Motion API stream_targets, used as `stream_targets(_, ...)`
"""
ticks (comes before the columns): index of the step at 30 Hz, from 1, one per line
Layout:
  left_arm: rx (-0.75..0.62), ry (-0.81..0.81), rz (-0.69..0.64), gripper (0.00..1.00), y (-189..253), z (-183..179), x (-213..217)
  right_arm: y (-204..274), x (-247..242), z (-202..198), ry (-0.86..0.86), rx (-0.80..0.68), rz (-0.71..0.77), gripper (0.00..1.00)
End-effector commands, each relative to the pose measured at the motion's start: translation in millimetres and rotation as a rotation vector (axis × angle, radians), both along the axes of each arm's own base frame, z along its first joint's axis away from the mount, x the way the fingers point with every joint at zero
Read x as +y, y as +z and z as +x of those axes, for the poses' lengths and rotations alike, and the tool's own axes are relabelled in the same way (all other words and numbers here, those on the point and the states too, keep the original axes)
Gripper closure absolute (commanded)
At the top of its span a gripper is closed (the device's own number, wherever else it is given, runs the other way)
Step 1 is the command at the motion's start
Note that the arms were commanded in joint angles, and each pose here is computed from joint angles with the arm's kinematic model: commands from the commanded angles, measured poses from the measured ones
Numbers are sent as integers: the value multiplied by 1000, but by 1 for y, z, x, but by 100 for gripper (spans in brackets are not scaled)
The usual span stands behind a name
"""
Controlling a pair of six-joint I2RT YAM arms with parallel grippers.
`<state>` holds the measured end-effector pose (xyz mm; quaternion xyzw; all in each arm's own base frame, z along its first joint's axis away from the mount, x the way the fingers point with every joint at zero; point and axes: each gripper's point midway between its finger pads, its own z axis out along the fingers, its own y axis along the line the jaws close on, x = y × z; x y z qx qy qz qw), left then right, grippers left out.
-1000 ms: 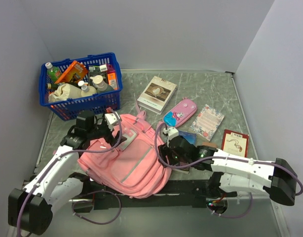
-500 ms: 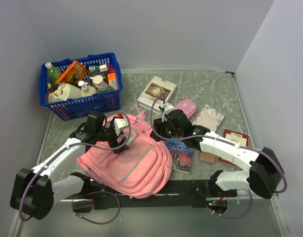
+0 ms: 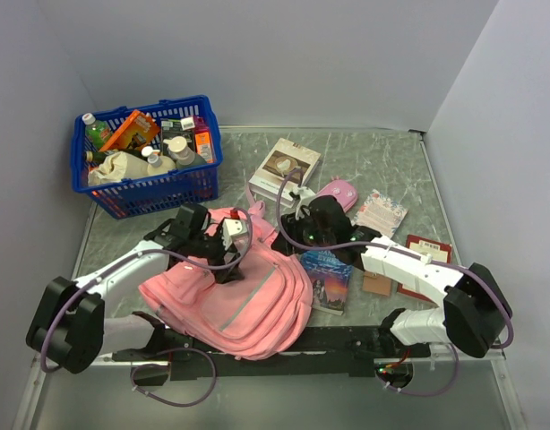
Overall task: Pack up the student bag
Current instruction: Unzip the student bag at the center of the board.
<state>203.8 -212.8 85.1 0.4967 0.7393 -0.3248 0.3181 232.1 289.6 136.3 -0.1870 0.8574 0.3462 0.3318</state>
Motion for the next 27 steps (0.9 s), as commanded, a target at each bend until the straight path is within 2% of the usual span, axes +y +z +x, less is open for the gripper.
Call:
stream_targets(1, -4, -103, -36, 1, 15, -6, -20, 10, -3, 5, 3, -31, 50, 47)
stream_targets(5, -10, -141, -31, 14, 16, -10, -28, 4, -8, 5, 0, -15, 50, 47)
stream_targets(6, -11, -144, -24, 15, 14, -11, -29, 3, -9, 5, -1, -9, 50, 47)
stream_targets(7, -9, -147, -16, 13, 11, -13, -29, 2, -10, 5, 0, -6, 51, 48)
stream_targets(8, -7, -147, -6, 7, 7, -14, -28, 1, -9, 4, 4, -3, 52, 48)
stream_targets(13, -11, -96, 19, 1, -3, -5, -27, 1, -13, 0, 8, -4, 61, 49)
stream_targets(14, 1, -79, 14, 3, -3, -3, -28, 2, -13, 0, 8, -6, 63, 50)
stream_targets(16, 28, -73, -6, 3, -2, -3, -33, 1, -14, -1, 11, -3, 64, 51)
stream_targets(17, 27, -85, -13, 15, -2, -4, -34, 1, -14, -2, 12, -1, 64, 51)
stream_targets(18, 25, -92, -17, 31, 0, -3, -36, 1, -15, -3, 12, -1, 64, 52)
stream_targets(19, 21, -85, -17, 57, 0, -1, -36, 1, -15, -3, 11, -3, 63, 53)
stream_targets(21, -9, -91, -22, 79, 7, 6, -39, 1, -17, -4, 13, -9, 60, 53)
stream_targets(22, -27, -94, -20, 98, 9, 9, -40, 1, -19, -4, 6, -10, 57, 55)
stream_targets(27, -160, -165, -14, 99, 47, 31, -49, 8, -22, -2, 4, -33, 61, 58)
